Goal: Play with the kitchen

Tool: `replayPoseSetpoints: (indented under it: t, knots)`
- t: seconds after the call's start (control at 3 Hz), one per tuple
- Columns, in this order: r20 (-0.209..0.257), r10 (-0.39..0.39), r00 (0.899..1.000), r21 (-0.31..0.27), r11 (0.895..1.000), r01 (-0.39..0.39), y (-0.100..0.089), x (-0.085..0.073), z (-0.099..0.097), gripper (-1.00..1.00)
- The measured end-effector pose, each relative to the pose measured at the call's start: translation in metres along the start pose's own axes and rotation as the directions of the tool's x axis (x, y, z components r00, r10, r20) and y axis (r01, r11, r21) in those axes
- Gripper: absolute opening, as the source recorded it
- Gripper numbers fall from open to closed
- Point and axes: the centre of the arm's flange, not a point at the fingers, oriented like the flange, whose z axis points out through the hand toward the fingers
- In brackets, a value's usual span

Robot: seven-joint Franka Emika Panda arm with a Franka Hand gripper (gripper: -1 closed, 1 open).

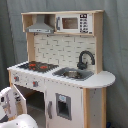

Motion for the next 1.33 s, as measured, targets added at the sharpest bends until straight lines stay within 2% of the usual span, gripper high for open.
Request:
replayPoseSetpoints:
  t: [0.67, 1.0, 1.33]
  knots:
    - [0.039, 0.013, 0.999, -0.064, 0.998, -0.010, -0.002, 0.003, -0.025, -1.00]
    - [0.062, 0.014, 0.998, -0.104, 0.995, -0.007, 0.000, -0.001, -0.038, -1.00]
    - [0.096, 0.015, 0.995, -0.140, 0.990, -0.001, -0.001, -0.011, -0.055, -1.00]
